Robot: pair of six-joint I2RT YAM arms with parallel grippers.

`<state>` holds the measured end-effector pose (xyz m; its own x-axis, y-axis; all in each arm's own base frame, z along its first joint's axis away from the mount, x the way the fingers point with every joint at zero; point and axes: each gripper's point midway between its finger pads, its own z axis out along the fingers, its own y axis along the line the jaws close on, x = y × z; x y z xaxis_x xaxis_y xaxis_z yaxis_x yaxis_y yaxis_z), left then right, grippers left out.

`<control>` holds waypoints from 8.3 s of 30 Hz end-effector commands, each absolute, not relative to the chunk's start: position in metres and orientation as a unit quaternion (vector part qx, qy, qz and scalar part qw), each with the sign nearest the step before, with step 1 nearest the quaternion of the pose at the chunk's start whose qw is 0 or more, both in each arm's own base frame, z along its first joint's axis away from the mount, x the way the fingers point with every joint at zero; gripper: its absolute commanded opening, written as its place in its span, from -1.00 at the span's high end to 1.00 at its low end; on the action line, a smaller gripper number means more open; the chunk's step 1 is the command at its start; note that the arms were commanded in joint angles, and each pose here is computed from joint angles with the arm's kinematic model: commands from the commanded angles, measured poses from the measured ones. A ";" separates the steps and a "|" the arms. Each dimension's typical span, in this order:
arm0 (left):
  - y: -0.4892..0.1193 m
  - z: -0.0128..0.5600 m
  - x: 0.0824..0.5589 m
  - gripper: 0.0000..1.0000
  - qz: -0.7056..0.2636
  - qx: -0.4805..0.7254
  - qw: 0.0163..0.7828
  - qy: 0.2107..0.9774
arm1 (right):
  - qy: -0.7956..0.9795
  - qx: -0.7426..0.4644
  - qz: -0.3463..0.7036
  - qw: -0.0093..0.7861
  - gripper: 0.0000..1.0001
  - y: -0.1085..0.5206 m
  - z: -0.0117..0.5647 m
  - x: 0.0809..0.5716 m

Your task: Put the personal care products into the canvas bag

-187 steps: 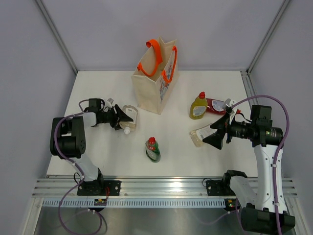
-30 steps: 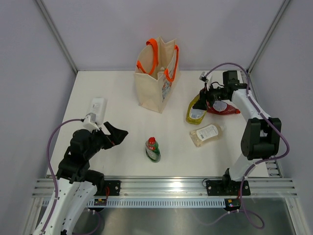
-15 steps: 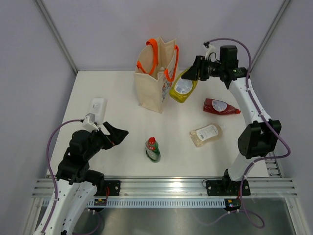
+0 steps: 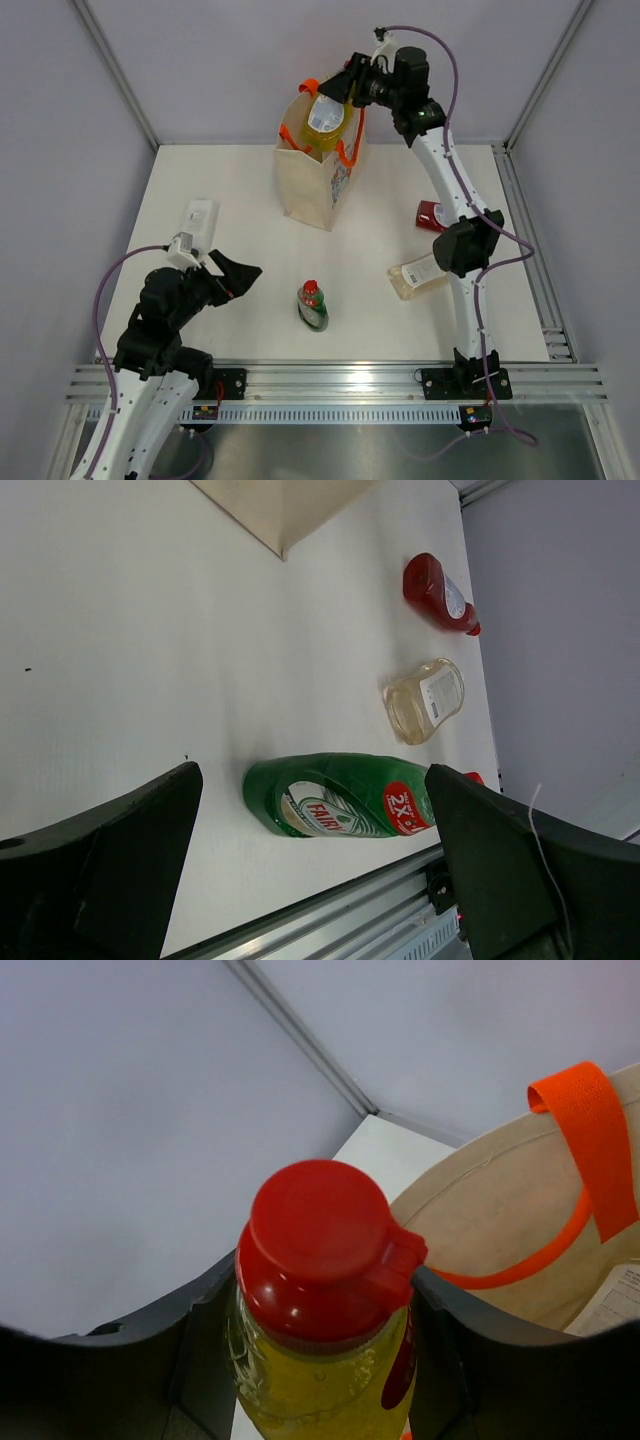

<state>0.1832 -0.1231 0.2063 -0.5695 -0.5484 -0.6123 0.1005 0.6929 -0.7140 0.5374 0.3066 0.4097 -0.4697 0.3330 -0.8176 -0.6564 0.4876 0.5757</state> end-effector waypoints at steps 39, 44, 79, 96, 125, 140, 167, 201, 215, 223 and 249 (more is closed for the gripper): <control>0.015 0.169 0.307 -0.98 0.055 -0.135 0.364 0.920 | 0.664 -0.444 0.368 0.476 -0.99 0.221 0.376 0.288; 0.031 0.160 0.360 -0.98 0.079 -0.077 0.365 0.924 | 0.694 -0.423 0.397 0.426 -0.99 0.196 0.294 0.228; 0.017 0.043 0.428 1.00 -0.087 -0.069 0.175 0.978 | 0.694 -0.365 0.438 0.440 -0.99 0.163 0.272 0.206; -0.134 0.229 0.374 1.00 -0.517 -0.094 0.335 0.782 | 0.740 -0.347 0.368 0.444 -0.99 0.137 0.274 0.202; -0.231 0.426 0.551 0.96 -0.375 -0.041 0.570 0.730 | 0.731 -0.321 0.378 0.469 -0.99 0.132 0.269 0.193; -0.280 0.351 0.562 -0.67 -0.279 0.037 0.561 0.779 | 0.741 -0.304 0.363 0.476 -0.99 0.126 0.269 0.197; -0.170 0.328 0.313 -0.98 -0.258 0.075 0.538 0.799 | 0.785 -0.526 0.061 0.321 -0.99 0.014 0.205 0.304; -0.138 0.192 0.179 -0.98 -0.371 -0.095 0.441 0.812 | 0.825 -0.548 0.039 0.132 -0.99 -0.042 0.041 0.467; -0.140 0.200 0.176 -0.98 -0.388 -0.100 0.443 0.802 | 0.841 -0.529 0.050 0.106 -0.56 -0.018 0.024 0.447; -0.144 0.202 0.171 -0.98 -0.404 -0.101 0.436 0.798 | 0.875 -0.459 0.029 0.150 -0.09 -0.002 0.025 0.433; -0.149 0.207 0.167 -0.98 -0.424 -0.090 0.436 0.789 | 0.902 -0.313 -0.077 0.286 0.59 0.039 0.056 0.368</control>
<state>0.1667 -0.1438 0.1922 -0.6230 -0.4985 -0.6028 0.1787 0.6596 -0.7301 0.3835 0.0326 0.0545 -0.6040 -0.6549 -0.4542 -0.5511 0.7549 -0.3556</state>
